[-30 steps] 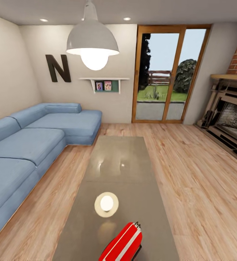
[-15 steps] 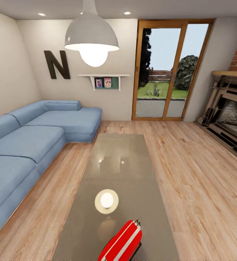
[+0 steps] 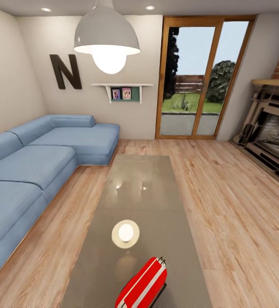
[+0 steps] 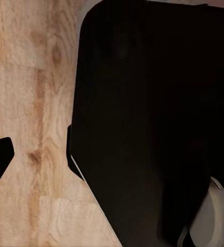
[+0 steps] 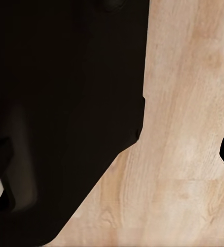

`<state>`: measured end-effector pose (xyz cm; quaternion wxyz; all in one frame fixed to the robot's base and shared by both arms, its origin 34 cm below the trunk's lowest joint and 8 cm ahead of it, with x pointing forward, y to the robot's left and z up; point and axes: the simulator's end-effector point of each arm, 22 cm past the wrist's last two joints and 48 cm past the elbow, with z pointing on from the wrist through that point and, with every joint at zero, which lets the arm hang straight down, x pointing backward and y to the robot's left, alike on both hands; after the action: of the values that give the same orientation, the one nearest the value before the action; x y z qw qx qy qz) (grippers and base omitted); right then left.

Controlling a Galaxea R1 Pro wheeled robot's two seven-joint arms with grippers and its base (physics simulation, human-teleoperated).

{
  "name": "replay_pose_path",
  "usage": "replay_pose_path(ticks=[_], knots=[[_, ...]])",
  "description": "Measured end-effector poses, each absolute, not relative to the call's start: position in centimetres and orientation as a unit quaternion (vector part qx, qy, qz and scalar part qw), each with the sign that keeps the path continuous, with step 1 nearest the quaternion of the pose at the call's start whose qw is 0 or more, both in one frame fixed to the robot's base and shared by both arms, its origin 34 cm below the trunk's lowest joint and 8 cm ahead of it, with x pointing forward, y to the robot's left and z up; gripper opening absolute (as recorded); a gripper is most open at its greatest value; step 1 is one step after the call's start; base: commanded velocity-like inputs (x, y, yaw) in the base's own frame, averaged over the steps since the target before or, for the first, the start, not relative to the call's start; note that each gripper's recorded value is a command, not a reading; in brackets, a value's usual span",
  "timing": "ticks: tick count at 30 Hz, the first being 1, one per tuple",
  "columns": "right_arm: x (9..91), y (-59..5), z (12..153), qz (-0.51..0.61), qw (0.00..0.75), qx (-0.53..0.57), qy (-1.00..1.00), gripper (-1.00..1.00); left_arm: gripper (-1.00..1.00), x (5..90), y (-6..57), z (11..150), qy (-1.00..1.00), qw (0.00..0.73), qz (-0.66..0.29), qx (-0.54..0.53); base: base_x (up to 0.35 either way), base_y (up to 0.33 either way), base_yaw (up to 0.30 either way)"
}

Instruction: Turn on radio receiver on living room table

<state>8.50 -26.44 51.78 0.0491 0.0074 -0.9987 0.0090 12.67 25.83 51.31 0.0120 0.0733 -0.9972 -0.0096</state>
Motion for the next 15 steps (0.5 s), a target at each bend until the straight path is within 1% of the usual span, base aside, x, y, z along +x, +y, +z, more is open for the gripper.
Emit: replay_pose_path(ticks=[7,15], knots=[[10.0,-26.7,51.6,0.01,0.035,0.009,-0.999,1.0,1.0,13.0,26.1,51.3,-0.997,0.008,-0.011,0.075,0.0,0.0,0.0],[12.5,-26.9,51.3,0.011,0.025,0.01,-1.0,1.0,1.0,16.4,26.6,51.2,-0.997,-0.025,-0.011,0.073,0.0,0.0,0.0]])
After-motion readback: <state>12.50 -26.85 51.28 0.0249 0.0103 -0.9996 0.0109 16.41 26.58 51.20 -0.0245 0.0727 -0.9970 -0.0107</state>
